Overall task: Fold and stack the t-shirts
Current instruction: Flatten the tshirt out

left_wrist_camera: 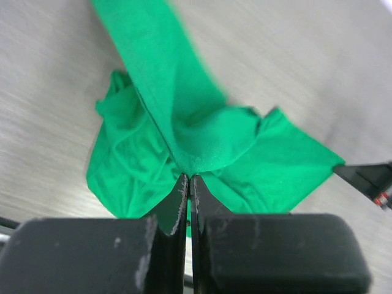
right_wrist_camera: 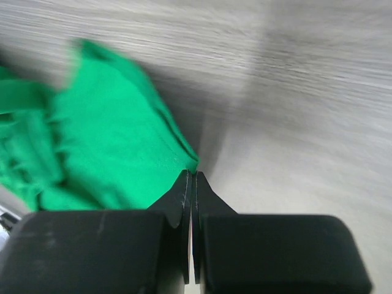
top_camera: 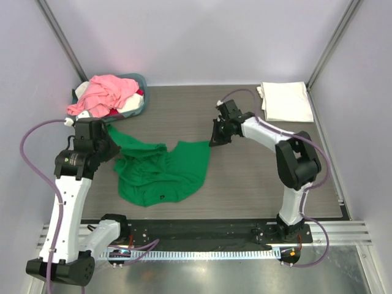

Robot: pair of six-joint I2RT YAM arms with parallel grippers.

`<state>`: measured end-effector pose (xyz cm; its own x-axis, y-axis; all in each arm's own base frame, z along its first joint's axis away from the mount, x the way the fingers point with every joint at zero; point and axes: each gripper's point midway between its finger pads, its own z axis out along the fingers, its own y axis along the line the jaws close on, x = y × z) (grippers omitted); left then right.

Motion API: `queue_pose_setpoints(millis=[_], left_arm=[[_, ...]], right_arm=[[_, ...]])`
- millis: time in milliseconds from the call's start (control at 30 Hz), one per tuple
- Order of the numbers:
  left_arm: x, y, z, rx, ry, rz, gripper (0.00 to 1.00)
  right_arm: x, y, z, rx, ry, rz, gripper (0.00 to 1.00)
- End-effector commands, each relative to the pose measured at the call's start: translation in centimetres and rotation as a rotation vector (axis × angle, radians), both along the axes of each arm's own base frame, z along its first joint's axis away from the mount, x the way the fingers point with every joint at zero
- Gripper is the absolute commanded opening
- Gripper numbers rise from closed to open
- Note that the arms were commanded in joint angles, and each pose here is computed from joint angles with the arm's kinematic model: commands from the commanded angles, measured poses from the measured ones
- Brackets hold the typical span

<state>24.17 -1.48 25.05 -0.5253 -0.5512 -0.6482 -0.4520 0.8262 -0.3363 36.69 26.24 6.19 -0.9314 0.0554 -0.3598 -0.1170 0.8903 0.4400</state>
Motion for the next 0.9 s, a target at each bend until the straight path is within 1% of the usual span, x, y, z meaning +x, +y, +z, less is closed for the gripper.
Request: queue_pose_setpoints(millis=[0, 33, 100, 133, 200, 233, 300, 333, 367, 467, 533, 667, 700, 733, 800, 833, 867], left_arm=[[-0.4, 0.4, 4.6, -0.001, -0.111, 0.017, 0.0], [-0.5, 0.5, 5.2, -0.002, -0.124, 0.023, 0.0], [-0.7, 0.6, 7.3, -0.01, -0.177, 0.036, 0.0], [-0.8, 0.6, 8.0, -0.013, -0.193, 0.039, 0.0], [-1.3, 0.9, 9.6, -0.019, -0.23, 0.058, 0.0], [-1.4, 1.0, 11.1, -0.024, -0.272, 0.062, 0.0], [-2.0, 1.2, 12.6, -0.025, -0.306, 0.079, 0.0], [-2.4, 1.4, 14.4, -0.029, -0.353, 0.085, 0.0], [-2.6, 1.6, 15.2, -0.027, -0.373, 0.097, 0.0], [-3.8, 1.8, 18.0, -0.057, -0.454, 0.12, 0.0], [-4.6, 1.8, 19.5, -0.089, -0.505, 0.134, 0.0], [-6.8, 1.5, 22.9, -0.136, -0.623, 0.124, 0.0], [-7.9, 1.1, 24.5, -0.149, -0.681, 0.091, 0.0], [-8.4, 0.7, 25.4, -0.155, -0.716, 0.057, 0.0], [-10.3, -0.2, 29.2, -0.176, -0.862, -0.019, 0.0], [-11.9, -1.0, 30.8, -0.187, -0.935, -0.074, 0.0], [-12.7, -1.0, 32.4, -0.192, -1.0, -0.088, 0.0]], right_arm=[[1.6, -1.3, 10.9, 0.003, -0.26, -0.006, 0.01], [1.2, -2.0, 13.4, 0.004, -0.308, -0.016, 0.01], [0.8, -2.5, 16.5, 0.017, -0.37, -0.023, 0.01], [0.2, -3.2, 19.1, 0.025, -0.42, -0.032, 0.01], [-0.5, -4.0, 21.8, 0.03, -0.476, -0.042, 0.01], [-1.5, -4.9, 24.4, 0.039, -0.532, -0.053, 0.01], [-2.5, -5.9, 26.7, 0.045, -0.585, -0.07, 0.01], [-3.2, -6.5, 28.2, 0.051, -0.618, -0.076, 0.01], [-4.2, -7.4, 30.4, 0.062, -0.677, -0.091, 0.01], [-6.5, -8.9, 34.4, 0.089, -0.775, -0.097, 0.01], [-8.6, -10.9, 38.0, 0.103, -0.87, -0.137, 0.01], [-13.5, -13.1, 43.7, 0.164, -1.039, -0.121, 0.01], [-15.7, -14.3, 45.9, 0.186, -1.108, -0.124, 0.01], [-16.8, -15.0, 46.9, 0.195, -1.14, -0.127, 0.01], [-19.0, -16.1, 48.8, 0.216, -1.202, -0.132, 0.01], [-21.0, -17.2, 50.4, 0.238, -1.253, -0.138, 0.01], [-22.2, -17.9, 51.2, 0.246, -1.285, -0.143, 0.01]])
